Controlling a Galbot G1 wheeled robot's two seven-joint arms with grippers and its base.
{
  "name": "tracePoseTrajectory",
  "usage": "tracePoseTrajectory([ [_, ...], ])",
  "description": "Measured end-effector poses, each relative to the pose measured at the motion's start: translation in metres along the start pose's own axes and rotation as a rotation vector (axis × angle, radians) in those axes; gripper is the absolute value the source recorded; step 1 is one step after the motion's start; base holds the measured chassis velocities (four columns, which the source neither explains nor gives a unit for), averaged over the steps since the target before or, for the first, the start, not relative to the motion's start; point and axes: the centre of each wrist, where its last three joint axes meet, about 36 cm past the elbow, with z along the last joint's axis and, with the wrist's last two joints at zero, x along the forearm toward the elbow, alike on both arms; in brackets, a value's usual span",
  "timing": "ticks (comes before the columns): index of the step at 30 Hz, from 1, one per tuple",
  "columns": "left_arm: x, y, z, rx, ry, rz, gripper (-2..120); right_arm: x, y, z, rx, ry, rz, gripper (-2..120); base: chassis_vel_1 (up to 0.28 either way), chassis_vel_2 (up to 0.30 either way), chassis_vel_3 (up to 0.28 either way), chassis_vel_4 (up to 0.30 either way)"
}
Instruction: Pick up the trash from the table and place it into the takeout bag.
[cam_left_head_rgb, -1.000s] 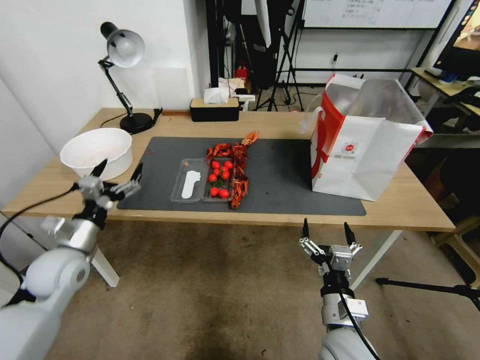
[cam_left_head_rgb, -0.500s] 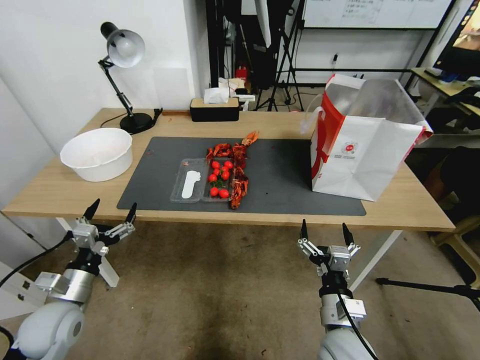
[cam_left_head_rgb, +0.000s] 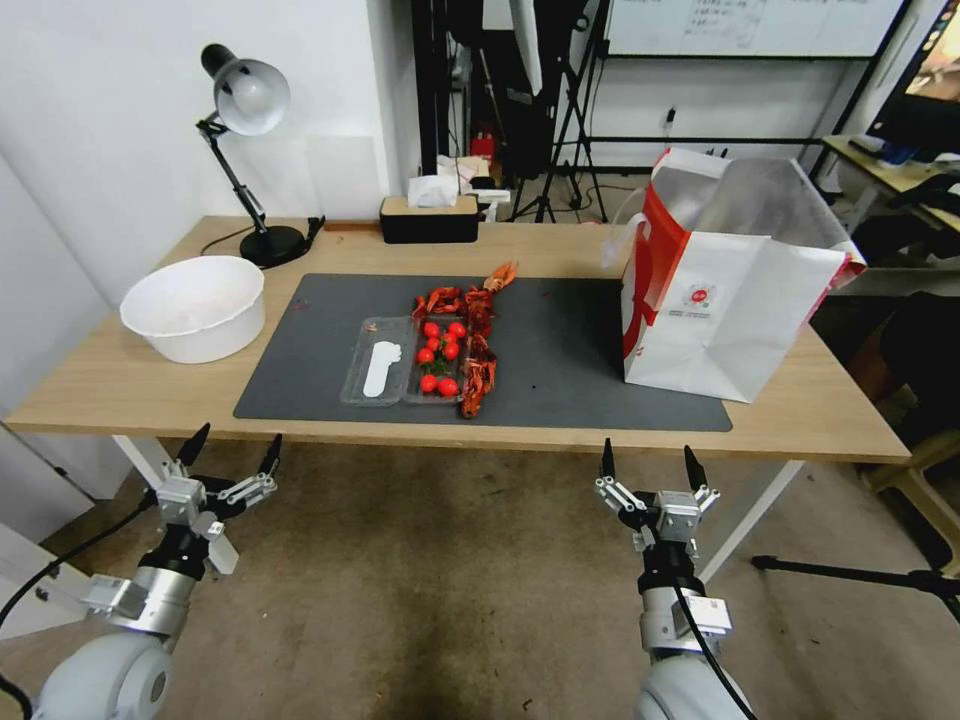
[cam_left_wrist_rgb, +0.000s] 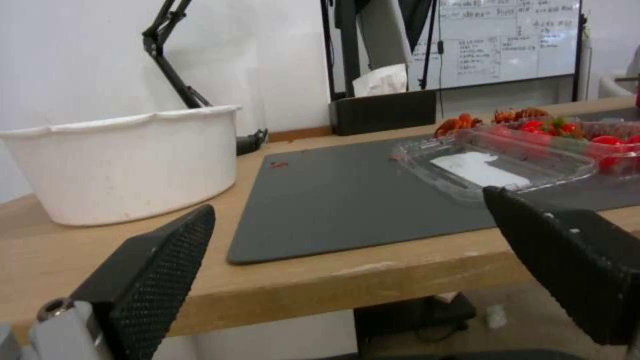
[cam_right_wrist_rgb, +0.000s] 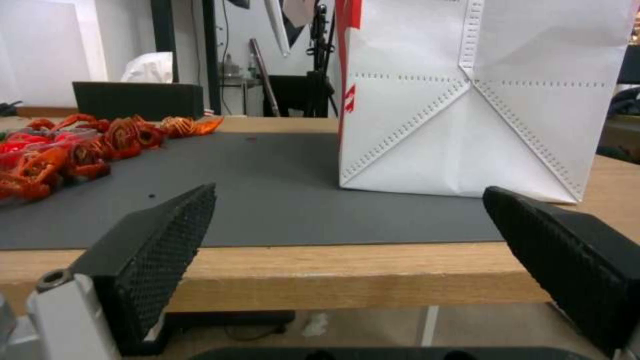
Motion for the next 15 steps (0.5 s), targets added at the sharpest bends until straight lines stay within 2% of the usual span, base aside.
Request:
tracePoseTrajectory([
  [15, -0.0037, 0.0008, -0.0021, -0.006, -0.007, 0.008, 100, 0.0007, 0.0014, 0.0003, 0.0, 0.001, -0.004, 100, 0.0, 0.0, 0.0, 0.0],
])
